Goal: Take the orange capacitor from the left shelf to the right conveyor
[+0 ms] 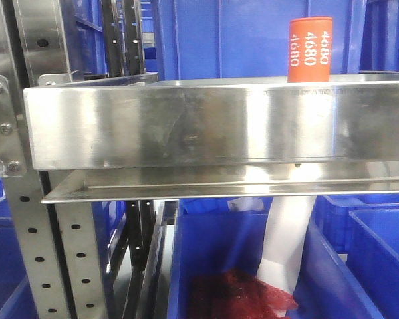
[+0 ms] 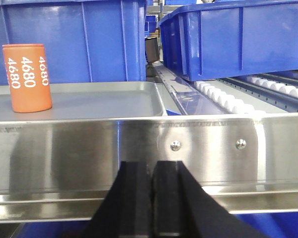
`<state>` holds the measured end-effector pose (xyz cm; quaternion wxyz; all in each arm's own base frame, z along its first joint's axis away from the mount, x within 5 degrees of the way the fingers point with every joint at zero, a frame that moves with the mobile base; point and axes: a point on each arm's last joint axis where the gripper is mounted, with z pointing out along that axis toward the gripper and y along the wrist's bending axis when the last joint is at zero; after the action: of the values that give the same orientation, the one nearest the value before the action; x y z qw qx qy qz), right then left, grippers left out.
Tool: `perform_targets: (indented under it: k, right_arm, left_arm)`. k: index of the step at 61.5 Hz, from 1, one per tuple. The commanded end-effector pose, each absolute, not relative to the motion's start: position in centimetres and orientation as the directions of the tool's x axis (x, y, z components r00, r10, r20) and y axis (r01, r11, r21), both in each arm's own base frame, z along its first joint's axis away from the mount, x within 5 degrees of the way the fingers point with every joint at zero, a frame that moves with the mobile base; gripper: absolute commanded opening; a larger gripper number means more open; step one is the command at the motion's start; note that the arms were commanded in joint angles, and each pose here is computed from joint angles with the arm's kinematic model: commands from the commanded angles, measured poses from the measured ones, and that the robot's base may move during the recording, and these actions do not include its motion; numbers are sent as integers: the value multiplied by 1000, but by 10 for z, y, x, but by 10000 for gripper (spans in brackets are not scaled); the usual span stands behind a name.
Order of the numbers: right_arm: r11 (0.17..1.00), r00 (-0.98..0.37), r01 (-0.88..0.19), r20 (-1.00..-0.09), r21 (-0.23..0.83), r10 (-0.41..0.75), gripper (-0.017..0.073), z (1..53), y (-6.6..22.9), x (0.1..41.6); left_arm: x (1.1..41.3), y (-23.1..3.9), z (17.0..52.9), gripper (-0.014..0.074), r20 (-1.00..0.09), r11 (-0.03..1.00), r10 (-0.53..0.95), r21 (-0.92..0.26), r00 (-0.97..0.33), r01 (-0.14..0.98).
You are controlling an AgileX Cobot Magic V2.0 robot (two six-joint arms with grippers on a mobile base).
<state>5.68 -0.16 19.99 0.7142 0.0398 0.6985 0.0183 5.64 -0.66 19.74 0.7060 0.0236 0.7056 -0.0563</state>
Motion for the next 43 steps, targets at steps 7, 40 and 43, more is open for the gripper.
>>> perform_targets:
  k: [7,40,43]
  right_arm:
    - [996,134,37,-988,80,75,53,210,-3,55]
    - [996,135,37,-988,80,75,53,210,-3,55]
    - [996,135,37,-988,80,75,53,210,-3,55]
  left_arm:
    - [55,-6,207,-127,-993,992,-61,-49,101,116]
    - [55,-6,207,-127,-993,992,-61,-49,101,116]
    - [55,-6,207,-127,-993,992,-61,-49,101,116]
